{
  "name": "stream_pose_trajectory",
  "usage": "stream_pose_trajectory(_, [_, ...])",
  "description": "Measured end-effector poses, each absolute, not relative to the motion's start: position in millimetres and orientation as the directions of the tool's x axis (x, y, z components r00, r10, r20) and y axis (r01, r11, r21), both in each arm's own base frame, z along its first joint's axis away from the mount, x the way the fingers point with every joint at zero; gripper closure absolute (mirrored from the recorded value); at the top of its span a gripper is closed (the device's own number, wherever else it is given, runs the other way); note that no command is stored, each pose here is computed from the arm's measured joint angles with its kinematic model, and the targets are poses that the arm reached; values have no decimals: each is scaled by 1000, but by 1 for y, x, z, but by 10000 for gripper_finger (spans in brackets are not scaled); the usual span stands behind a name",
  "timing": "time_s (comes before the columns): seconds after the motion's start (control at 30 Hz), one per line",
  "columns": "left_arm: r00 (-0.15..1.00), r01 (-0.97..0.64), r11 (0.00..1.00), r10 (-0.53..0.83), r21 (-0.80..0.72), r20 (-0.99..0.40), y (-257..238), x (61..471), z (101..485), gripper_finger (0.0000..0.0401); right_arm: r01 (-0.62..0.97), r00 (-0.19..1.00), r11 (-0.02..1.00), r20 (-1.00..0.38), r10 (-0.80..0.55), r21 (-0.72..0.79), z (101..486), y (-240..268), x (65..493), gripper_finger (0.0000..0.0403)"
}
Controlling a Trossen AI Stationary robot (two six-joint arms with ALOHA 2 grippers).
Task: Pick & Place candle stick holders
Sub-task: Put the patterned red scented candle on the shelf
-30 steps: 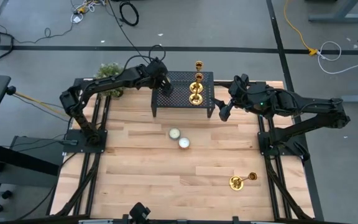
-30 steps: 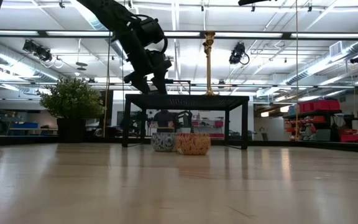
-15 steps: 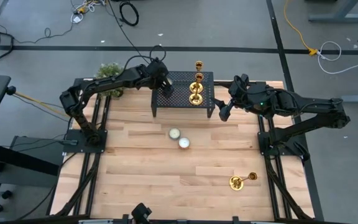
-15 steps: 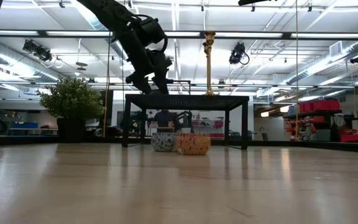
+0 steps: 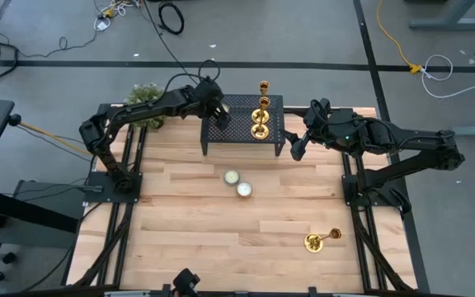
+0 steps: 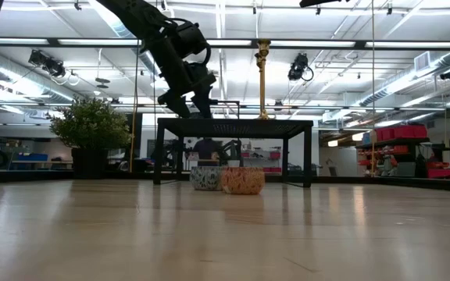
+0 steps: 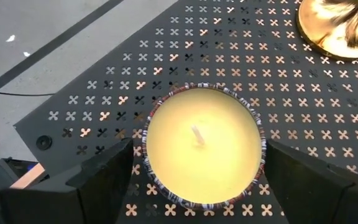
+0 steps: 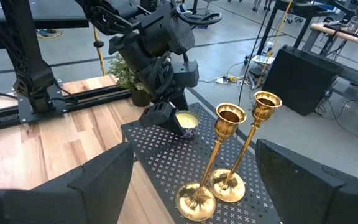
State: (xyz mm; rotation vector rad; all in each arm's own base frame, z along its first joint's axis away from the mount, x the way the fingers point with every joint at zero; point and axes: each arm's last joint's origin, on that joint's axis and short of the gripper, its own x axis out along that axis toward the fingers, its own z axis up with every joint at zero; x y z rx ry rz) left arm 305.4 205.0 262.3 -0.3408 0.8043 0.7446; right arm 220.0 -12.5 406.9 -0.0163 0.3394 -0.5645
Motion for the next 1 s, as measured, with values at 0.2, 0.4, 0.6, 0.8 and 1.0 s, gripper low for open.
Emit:
stream_pose_trajectory(0.2, [451,-720,692,519,48,-726,206,304,278,51,522,791,846,-311,-527,-107,407,-13,220,66])
stream_pose_trajectory(0.4, [505,-697,714,551,62,-665,208,309,318,51,518,793,849,-312,-523,-106,407,-12,220,66])
stream_pose_trajectory(0.6, [602,-658,753,507,-23,-617,208,313,342,51,515,795,850,-313,-520,-105,407,-12,220,66])
stream_pose_trajectory(0.8, [625,-654,748,456,-107,-634,206,313,338,72,515,795,851,-313,-520,-105,407,-12,220,66])
stream_pose_trajectory(1.0, [649,-617,775,403,-136,-646,200,321,332,125,515,795,850,-313,-520,-105,407,-12,220,66])
